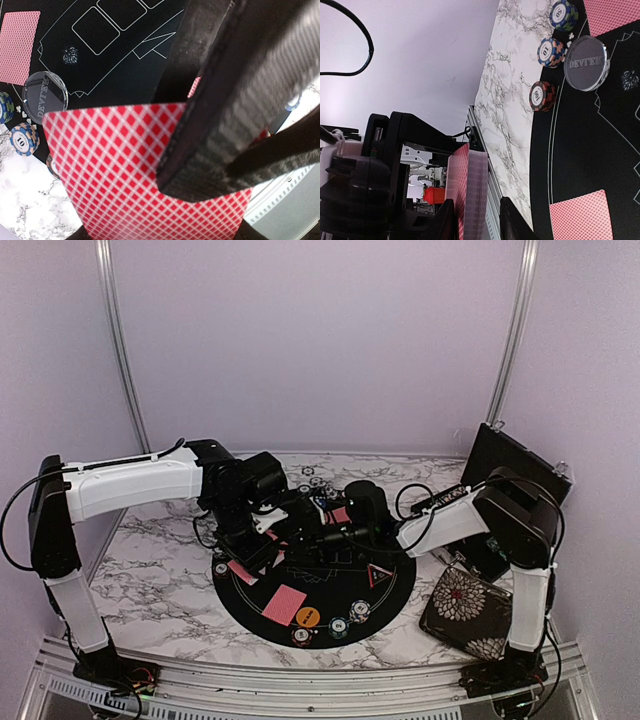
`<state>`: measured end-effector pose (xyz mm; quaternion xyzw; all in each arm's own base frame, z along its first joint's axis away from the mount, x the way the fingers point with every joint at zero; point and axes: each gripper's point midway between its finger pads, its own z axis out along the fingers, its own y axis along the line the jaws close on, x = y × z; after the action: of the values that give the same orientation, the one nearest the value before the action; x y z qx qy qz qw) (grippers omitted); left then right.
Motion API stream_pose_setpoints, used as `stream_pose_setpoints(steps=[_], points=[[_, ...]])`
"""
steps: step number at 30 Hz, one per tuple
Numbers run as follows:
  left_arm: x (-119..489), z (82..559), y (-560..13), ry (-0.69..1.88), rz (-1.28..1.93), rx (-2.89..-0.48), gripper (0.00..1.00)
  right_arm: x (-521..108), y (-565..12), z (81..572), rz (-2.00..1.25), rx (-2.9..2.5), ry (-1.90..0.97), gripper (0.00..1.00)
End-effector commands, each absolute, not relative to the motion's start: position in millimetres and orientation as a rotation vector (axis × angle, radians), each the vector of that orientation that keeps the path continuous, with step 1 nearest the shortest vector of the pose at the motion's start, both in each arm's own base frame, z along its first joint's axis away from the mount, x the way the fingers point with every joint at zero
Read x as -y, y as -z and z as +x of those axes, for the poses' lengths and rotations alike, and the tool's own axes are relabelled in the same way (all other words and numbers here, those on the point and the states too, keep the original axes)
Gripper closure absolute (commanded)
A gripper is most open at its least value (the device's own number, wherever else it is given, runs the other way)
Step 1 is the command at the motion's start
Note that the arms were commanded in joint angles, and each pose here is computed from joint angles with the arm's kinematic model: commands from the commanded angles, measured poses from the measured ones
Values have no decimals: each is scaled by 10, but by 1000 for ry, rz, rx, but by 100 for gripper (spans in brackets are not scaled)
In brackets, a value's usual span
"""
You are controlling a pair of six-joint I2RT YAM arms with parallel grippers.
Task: Distribute texas hold em gaming equipment
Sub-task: Pick up the poker card from the face-down deck piles.
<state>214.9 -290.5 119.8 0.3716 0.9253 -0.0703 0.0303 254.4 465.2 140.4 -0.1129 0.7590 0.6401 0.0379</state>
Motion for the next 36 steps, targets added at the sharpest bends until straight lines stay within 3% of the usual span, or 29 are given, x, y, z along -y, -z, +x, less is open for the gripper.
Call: stream_pose_setpoints(steps=[1, 14, 36], points=[[2935, 2153, -1309, 248, 1155, -2826, 55, -4599, -1577, 2603, -344, -2284, -1946, 70], [2929, 2168, -1300, 247, 1150, -2830, 55, -4462, -1675, 2639, -309, -2262, -1949, 67], [2923, 2179, -1294, 241, 1146, -2831, 55, -4491, -1713, 2542, -320, -2260, -2005, 84]])
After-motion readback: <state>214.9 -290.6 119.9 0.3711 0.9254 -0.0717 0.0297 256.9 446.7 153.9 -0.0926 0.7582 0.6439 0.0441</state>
